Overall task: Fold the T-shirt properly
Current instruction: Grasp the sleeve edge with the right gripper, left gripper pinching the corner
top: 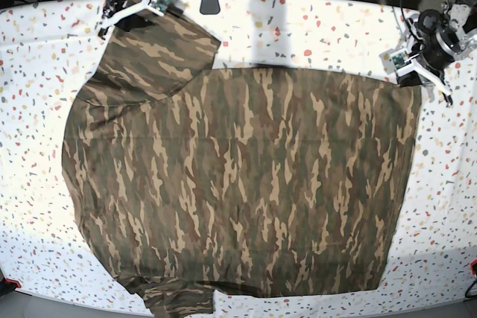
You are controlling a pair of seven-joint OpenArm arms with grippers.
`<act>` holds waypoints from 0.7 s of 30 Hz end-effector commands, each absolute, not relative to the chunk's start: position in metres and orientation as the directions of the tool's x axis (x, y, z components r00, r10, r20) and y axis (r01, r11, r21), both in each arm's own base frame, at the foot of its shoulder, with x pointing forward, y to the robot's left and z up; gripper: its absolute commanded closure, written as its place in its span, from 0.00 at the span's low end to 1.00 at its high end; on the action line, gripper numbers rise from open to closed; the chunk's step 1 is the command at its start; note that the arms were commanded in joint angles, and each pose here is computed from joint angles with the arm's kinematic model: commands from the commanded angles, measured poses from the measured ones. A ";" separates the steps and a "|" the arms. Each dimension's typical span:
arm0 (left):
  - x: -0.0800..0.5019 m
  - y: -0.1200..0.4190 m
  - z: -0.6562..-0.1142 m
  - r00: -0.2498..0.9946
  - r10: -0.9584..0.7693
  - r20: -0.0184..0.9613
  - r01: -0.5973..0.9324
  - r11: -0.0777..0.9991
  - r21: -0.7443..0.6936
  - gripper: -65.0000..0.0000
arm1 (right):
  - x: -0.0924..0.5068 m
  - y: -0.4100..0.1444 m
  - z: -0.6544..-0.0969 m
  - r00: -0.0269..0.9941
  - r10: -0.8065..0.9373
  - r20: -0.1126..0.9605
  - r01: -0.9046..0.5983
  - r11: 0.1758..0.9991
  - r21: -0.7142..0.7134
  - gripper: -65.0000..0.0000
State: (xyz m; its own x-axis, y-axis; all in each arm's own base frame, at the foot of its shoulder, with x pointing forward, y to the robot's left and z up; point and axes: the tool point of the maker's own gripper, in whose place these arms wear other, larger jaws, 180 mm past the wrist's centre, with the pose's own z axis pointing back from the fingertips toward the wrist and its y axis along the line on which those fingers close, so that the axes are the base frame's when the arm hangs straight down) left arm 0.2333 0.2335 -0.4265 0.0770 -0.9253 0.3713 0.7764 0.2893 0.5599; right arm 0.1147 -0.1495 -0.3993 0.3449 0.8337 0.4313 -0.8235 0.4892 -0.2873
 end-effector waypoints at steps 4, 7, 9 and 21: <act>0.238 0.239 -0.421 0.070 -0.931 0.358 0.771 0.278 0.573 1.00 | 0.118 -0.157 -0.397 0.341 0.846 0.411 -0.816 0.483 -0.318 0.44; 0.238 0.239 -0.421 0.070 -0.931 0.358 0.771 0.278 0.573 1.00 | 0.115 -0.161 -0.403 0.353 0.848 0.395 -0.818 0.485 -0.310 0.44; 0.238 0.239 -0.421 0.070 -0.931 0.358 0.771 0.278 0.573 1.00 | 0.113 -0.168 -0.408 0.367 0.855 0.366 -0.819 0.484 -0.308 0.44; 0.238 0.240 -0.421 0.072 -0.932 0.356 0.771 0.278 0.573 1.00 | 0.120 -0.195 -0.409 0.363 0.899 0.245 -0.794 0.436 -0.424 0.51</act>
State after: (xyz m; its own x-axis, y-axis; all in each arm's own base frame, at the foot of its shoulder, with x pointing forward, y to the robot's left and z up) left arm 0.2333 0.2336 -0.4266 0.0771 -0.9255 0.3707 0.7764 0.2890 0.5600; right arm 0.1147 -0.1746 -0.4111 0.3579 0.8762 0.3227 -0.8105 0.4631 -0.3586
